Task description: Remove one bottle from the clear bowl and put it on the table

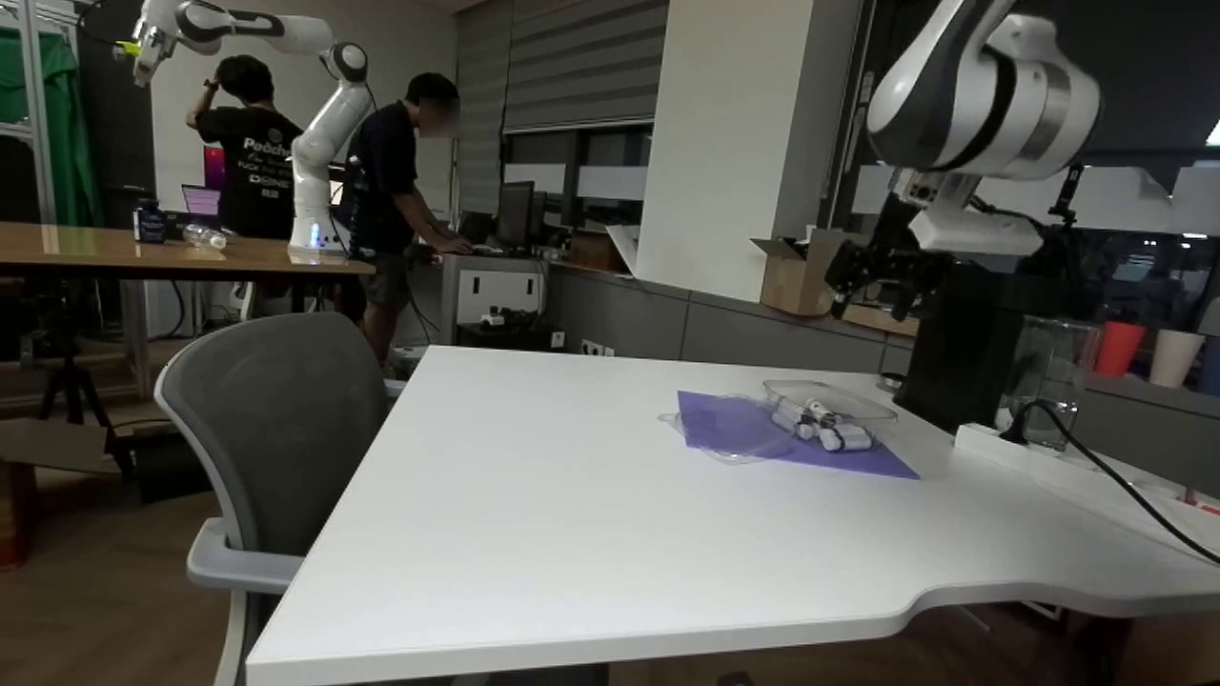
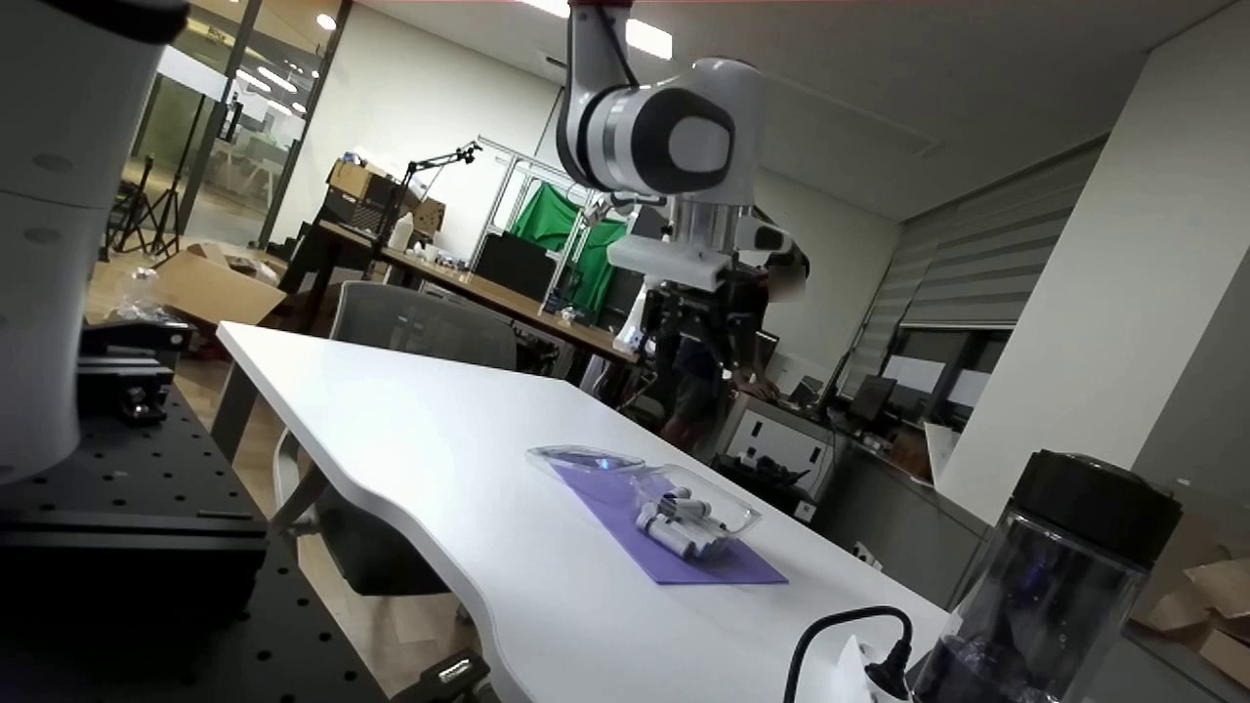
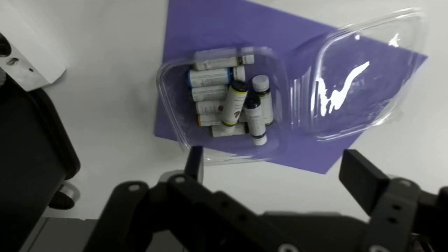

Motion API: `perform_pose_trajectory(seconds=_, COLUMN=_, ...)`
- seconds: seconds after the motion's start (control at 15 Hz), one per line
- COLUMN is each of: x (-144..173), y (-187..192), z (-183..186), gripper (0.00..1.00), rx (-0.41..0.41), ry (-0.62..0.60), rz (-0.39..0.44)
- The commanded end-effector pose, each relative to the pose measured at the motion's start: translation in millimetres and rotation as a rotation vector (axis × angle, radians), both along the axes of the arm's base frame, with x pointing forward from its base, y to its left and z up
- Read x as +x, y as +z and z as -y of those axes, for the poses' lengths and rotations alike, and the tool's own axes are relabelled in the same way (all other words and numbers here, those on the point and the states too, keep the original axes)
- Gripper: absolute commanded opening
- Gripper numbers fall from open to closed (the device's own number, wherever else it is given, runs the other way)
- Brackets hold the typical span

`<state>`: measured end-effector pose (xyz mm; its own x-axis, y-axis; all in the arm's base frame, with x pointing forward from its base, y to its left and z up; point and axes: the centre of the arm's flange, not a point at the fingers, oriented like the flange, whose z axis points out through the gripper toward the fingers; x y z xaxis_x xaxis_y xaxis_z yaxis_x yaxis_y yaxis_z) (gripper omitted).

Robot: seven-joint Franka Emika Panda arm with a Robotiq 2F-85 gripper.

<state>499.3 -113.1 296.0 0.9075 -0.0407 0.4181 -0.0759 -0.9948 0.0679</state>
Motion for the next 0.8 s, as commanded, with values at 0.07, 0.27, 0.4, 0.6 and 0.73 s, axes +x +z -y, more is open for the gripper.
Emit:
perform_pose_trajectory(seconds=0.07, x=65, y=-64, z=34, gripper=1.00, rx=-0.085, ry=-0.025, rz=0.061)
perform_pose_trajectory(seconds=0.27, x=46, y=-73, z=35, gripper=1.00, rx=-0.077, ry=-0.024, rz=0.009)
perform_pose_trajectory(seconds=0.4, x=59, y=-91, z=45, gripper=1.00, rx=-0.085, ry=-0.033, rz=-0.028)
perform_pose_trajectory(seconds=0.6, x=67, y=-93, z=47, gripper=1.00, rx=-0.089, ry=-0.033, rz=-0.029)
perform_pose_trajectory(seconds=0.73, x=67, y=-92, z=46, gripper=1.00, rx=-0.089, ry=-0.032, rz=-0.027)
